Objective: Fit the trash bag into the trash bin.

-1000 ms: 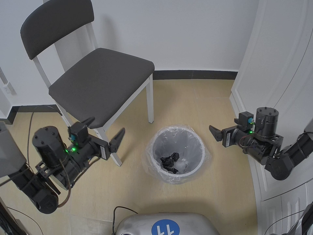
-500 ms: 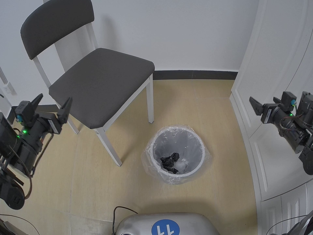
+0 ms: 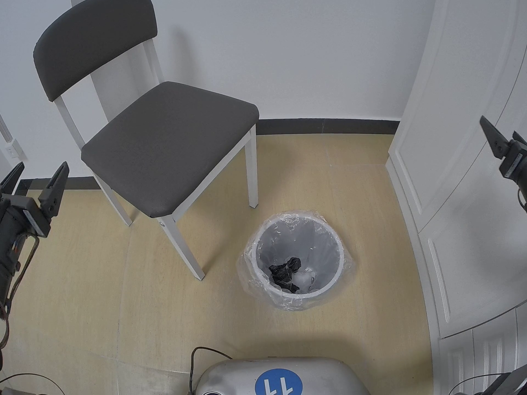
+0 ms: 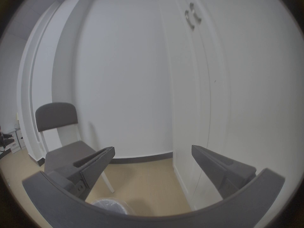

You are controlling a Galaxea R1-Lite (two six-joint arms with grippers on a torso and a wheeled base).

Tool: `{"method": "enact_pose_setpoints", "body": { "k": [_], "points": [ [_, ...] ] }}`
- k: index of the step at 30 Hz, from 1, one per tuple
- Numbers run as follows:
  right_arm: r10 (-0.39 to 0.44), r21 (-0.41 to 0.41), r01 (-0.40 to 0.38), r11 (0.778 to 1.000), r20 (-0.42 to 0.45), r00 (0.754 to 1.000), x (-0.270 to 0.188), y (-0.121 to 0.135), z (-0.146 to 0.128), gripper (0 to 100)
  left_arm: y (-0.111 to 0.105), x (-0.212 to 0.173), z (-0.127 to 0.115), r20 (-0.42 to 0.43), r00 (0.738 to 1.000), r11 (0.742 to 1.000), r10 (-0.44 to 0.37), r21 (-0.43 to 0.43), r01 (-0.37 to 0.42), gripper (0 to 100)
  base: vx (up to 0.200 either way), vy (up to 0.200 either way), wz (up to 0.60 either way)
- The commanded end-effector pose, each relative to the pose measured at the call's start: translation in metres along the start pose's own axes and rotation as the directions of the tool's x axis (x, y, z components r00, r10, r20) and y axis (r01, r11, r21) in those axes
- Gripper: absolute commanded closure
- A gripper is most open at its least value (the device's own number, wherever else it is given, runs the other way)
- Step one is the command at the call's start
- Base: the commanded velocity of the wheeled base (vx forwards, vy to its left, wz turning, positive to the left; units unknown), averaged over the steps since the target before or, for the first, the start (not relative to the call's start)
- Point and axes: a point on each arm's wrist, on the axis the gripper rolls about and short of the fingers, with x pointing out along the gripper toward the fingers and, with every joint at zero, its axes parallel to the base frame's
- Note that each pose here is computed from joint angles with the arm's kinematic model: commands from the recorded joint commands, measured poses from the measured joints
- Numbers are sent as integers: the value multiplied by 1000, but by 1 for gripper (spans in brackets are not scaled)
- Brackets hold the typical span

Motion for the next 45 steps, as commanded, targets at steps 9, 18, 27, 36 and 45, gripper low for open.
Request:
{"method": "enact_pose_setpoints", "body": {
  "k": [9,18,27,36,45],
  "points": [
    [15,-40,-18,999,-80,997,-137,-35,19,0,24,-120,35,0,1000,1000,-8,-4,8,0,0,0,0],
    [-4,-46,0,999,-78,997,-188,-47,16,0,32,-167,34,-37,999,1000,-3,4,3,0,0,0,0],
    [-27,-50,24,998,-59,998,-228,-56,5,0,33,-184,38,-1,999,999,51,9,-51,0,0,0,0],
    [-127,-43,124,991,-61,990,-238,-55,-1,0,32,-223,37,-18,994,994,106,24,-105,0,0,0,0],
    [-44,-57,41,998,-51,998,-254,-51,-13,0,30,-219,27,-53,994,995,98,4,-98,0,0,0,0]
  ]
}}
